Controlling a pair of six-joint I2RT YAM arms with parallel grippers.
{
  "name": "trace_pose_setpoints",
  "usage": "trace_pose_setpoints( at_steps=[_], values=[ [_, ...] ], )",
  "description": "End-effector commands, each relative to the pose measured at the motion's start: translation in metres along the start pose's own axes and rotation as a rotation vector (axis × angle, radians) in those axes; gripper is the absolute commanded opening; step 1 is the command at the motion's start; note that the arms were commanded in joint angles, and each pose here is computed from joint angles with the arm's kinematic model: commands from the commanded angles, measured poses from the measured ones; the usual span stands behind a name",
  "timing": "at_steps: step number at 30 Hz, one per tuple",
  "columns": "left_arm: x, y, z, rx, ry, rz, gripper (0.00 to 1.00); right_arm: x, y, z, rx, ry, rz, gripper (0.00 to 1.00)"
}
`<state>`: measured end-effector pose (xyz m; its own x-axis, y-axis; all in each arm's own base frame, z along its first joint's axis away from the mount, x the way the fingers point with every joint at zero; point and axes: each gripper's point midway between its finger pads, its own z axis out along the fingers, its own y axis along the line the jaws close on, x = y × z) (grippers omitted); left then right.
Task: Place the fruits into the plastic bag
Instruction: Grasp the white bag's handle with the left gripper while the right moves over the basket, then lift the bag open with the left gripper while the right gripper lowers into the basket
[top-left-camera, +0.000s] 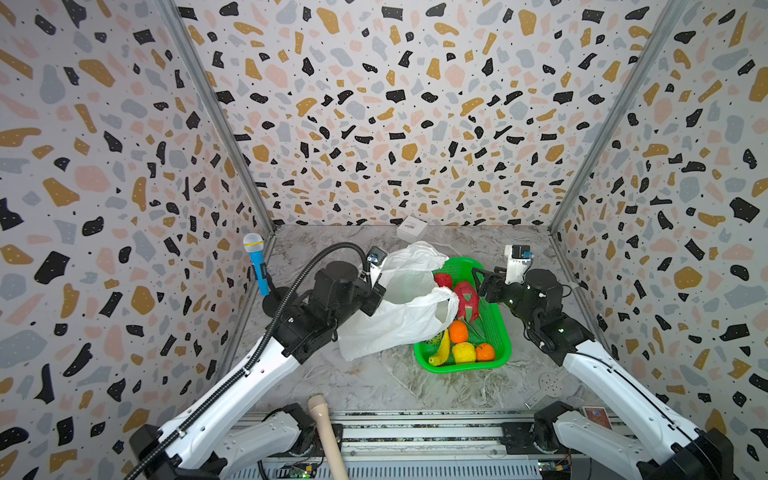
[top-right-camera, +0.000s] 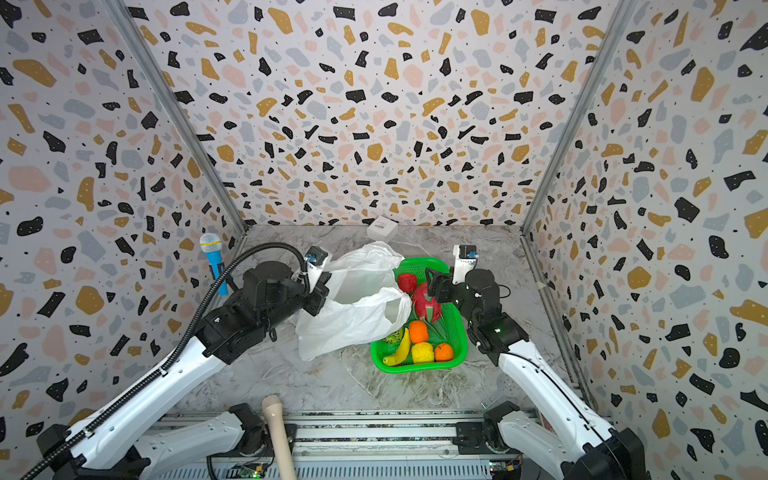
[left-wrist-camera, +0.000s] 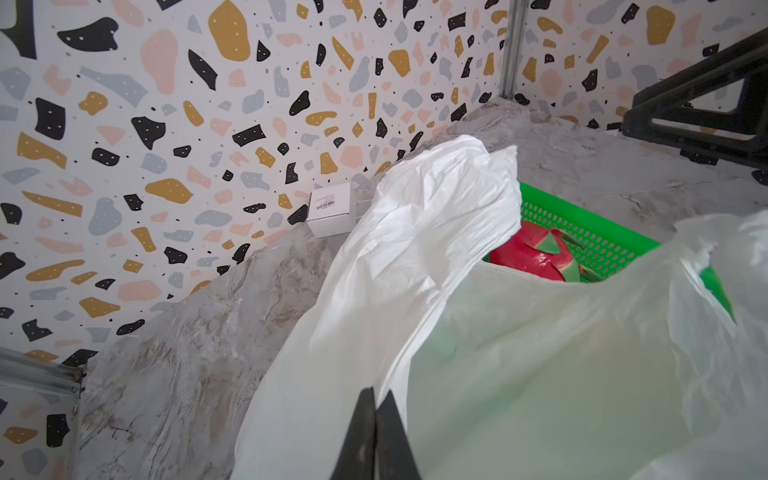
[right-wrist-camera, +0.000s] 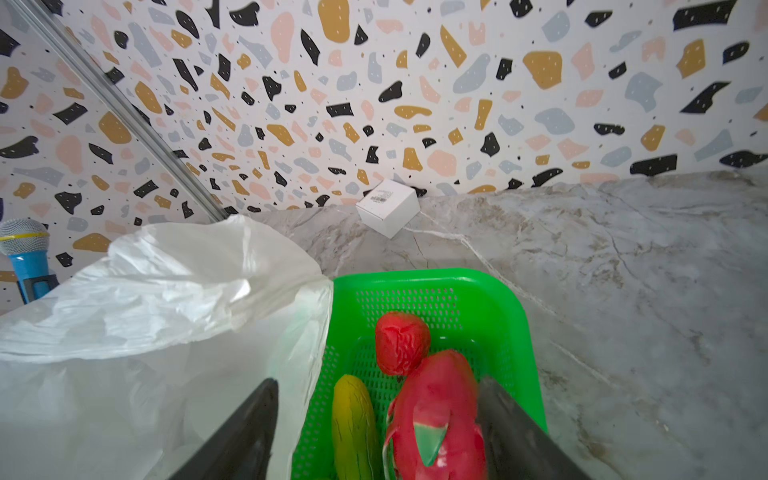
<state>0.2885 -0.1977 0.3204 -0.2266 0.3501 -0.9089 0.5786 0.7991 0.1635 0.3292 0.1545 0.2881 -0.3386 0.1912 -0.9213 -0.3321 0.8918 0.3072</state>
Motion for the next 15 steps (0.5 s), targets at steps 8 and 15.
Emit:
trace_pose_setpoints(
  at_steps=[8,15],
  values=[
    [-0.017,-0.018,0.005,0.200,-0.126,0.003,0.00,0.039,0.070,0.019,-0.233,0.171,-0.141,0.75],
    [-0.019,-0.003,0.016,0.125,-0.140,-0.060,0.00,0.095,0.095,0.018,-0.264,0.296,-0.206,0.76]
  ],
)
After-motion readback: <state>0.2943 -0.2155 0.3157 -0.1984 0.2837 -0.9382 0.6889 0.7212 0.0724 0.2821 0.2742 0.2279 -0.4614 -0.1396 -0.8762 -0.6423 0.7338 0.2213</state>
